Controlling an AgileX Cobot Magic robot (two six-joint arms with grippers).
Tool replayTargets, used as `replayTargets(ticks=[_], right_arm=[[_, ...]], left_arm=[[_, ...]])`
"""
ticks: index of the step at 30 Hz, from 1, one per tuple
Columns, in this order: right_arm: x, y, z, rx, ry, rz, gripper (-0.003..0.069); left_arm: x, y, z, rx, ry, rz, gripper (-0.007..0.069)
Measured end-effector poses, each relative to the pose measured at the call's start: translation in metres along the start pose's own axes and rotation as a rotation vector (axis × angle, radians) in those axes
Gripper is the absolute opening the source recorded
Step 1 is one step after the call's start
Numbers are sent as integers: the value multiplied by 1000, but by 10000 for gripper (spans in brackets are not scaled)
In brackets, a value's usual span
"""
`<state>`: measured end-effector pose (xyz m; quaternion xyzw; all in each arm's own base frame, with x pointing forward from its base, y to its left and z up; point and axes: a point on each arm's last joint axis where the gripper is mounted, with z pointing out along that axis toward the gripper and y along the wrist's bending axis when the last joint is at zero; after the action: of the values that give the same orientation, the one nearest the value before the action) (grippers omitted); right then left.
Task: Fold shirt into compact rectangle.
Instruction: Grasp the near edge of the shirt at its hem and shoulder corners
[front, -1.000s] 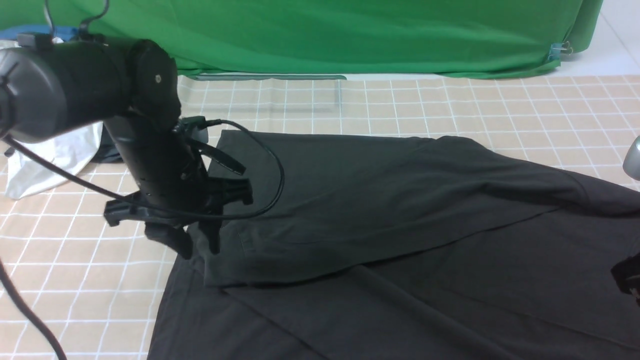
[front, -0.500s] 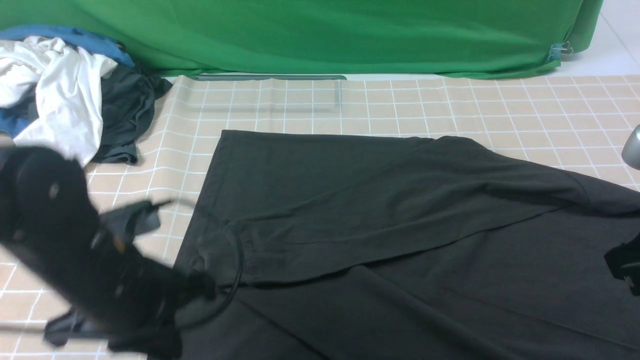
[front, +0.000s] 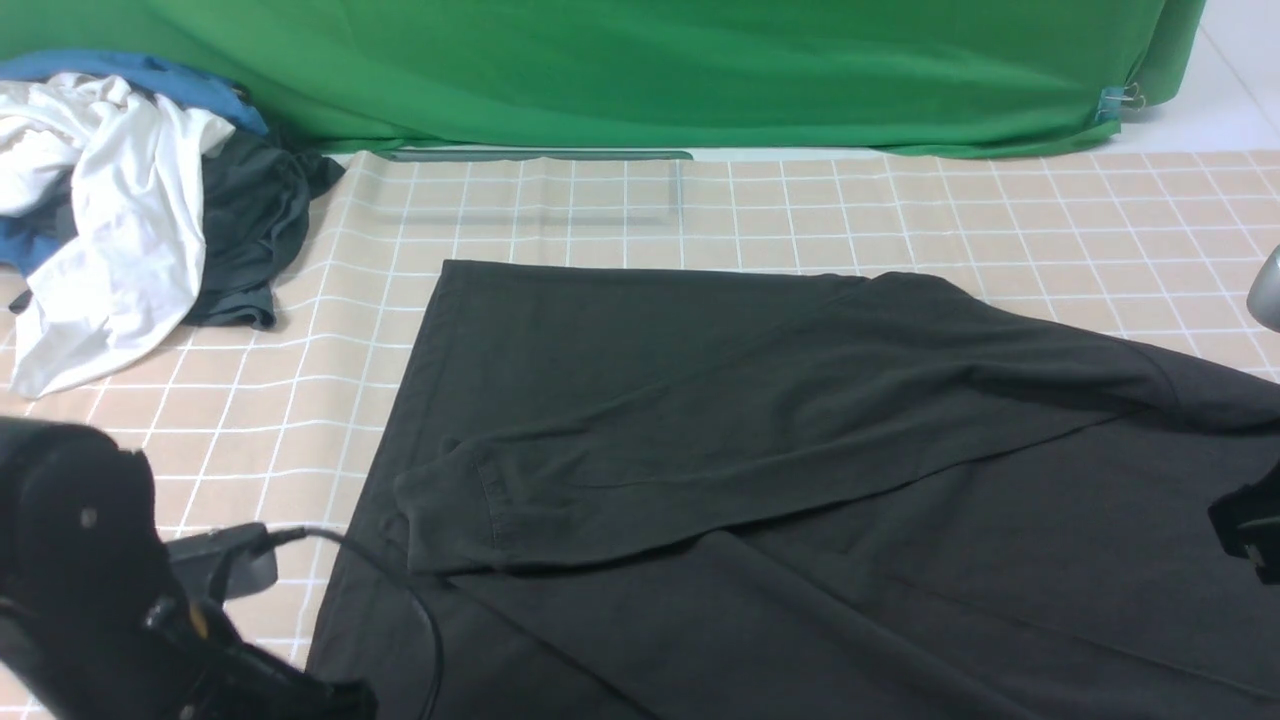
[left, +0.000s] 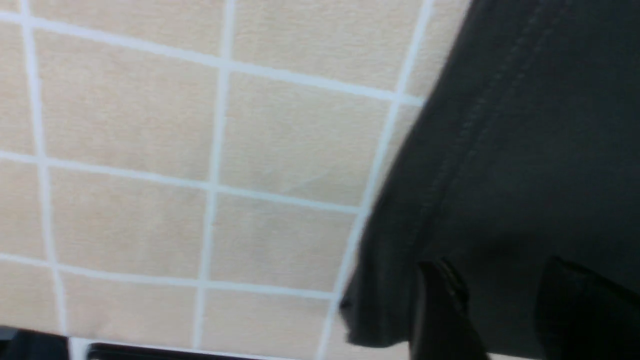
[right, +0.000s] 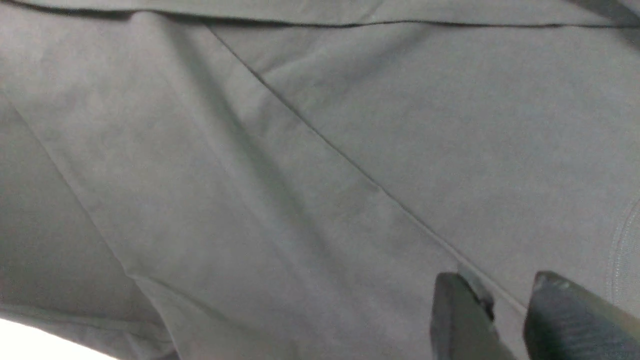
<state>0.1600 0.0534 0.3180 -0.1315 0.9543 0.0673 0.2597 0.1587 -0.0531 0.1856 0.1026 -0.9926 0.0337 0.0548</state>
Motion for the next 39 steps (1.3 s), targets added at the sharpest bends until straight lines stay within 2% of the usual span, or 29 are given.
replayTargets(ticks=[3, 6, 15, 24, 27, 31, 32, 39], right_arm=[[0, 0, 0, 0, -1, 0, 236], [-2, 0, 0, 0, -18, 0, 236], [-6, 0, 0, 0, -62, 0, 236], [-6, 0, 0, 0, -68, 0, 236], [-6, 0, 0, 0, -68, -5, 237], [-6, 0, 0, 0, -68, -5, 237], [-6, 0, 0, 0, -68, -5, 237], [5, -4, -2, 39, 60, -49, 202]], left_arm=[[4, 7, 8, -49, 5, 24, 422], [6, 10, 12, -65, 7, 33, 479], [5, 9, 17, -61, 24, 25, 473], [0, -1, 37, -21, 156, -10, 359], [0, -2, 37, -15, 164, -17, 259], [-1, -3, 37, -6, 162, -22, 65], [-1, -3, 37, -6, 160, -20, 42], [-7, -4, 23, -29, 125, 18, 28]])
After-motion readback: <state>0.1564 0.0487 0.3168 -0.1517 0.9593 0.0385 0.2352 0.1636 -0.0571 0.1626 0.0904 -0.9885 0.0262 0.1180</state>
